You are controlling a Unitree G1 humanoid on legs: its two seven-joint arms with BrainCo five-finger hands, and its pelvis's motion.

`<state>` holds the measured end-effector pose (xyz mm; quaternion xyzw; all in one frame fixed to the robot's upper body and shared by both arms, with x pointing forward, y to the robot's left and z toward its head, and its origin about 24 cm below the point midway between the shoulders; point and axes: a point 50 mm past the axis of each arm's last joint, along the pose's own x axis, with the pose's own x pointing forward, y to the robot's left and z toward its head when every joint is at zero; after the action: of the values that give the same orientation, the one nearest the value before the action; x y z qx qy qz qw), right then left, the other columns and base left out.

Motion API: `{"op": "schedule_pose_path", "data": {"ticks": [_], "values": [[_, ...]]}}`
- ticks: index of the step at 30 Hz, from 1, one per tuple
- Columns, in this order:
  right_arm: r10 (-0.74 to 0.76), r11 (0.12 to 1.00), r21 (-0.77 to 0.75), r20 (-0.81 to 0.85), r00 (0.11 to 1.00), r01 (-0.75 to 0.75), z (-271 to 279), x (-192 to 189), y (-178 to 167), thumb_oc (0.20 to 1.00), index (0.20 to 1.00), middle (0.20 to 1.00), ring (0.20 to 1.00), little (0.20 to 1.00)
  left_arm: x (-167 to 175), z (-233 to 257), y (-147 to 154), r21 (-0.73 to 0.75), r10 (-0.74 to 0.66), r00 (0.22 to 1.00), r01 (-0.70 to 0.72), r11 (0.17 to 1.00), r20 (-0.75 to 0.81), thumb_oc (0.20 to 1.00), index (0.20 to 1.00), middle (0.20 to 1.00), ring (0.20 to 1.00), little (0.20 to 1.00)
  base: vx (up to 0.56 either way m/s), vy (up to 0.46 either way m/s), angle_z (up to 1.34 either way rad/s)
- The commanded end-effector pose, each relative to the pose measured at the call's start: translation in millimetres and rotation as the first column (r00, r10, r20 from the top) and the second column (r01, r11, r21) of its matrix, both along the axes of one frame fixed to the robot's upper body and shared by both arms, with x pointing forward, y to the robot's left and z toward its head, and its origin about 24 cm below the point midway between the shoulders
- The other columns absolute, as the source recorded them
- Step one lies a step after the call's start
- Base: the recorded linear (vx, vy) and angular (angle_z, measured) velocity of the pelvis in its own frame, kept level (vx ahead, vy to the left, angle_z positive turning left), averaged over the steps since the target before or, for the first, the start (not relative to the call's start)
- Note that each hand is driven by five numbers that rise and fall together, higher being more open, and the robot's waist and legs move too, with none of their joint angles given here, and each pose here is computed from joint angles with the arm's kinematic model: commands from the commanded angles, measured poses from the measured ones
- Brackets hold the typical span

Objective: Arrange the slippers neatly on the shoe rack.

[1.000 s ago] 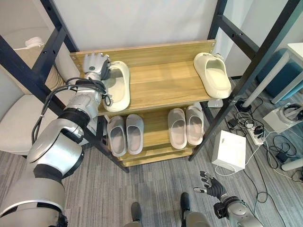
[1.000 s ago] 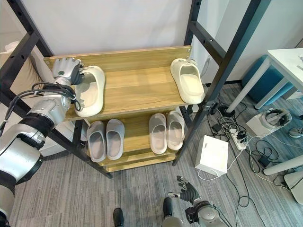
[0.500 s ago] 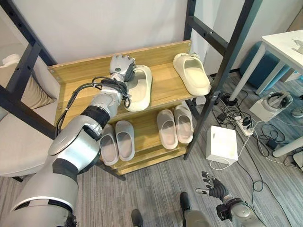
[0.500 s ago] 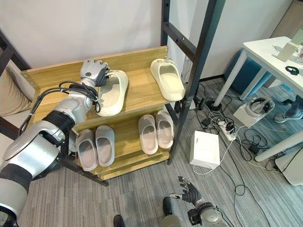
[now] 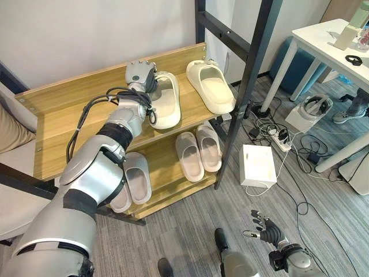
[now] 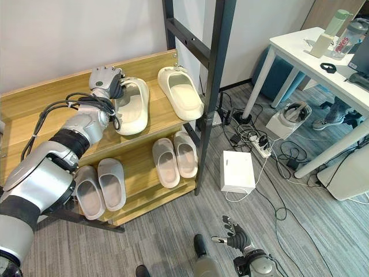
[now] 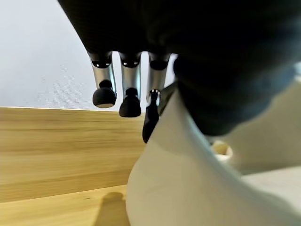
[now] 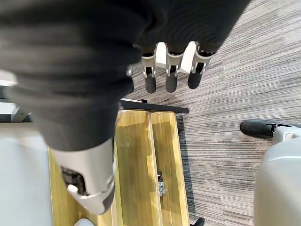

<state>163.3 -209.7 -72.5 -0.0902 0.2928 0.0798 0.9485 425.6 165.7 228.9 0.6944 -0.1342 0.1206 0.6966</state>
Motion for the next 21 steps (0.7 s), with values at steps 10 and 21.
{"op": "schedule_pose_path", "data": {"ticks": [10,21], "values": [[0.000,1.000,-0.021,0.086,0.996,0.002,15.5,16.7,-13.0,1.000,1.000,1.000,1.000,1.000,-1.8,74.1,-13.9,0.041,-0.028,0.984,0.021,0.999,0.174,1.000,1.000,1.000,1.000,1.000,0.01,-0.035,-0.01],[-0.018,1.000,-0.023,-0.015,1.000,0.018,-5.4,7.1,-4.1,1.000,1.000,1.000,1.000,1.000,-26.5,34.2,-5.3,-0.568,-0.315,0.926,0.376,0.732,0.206,1.000,1.000,1.000,1.000,1.000,-0.02,0.032,0.35]]}}
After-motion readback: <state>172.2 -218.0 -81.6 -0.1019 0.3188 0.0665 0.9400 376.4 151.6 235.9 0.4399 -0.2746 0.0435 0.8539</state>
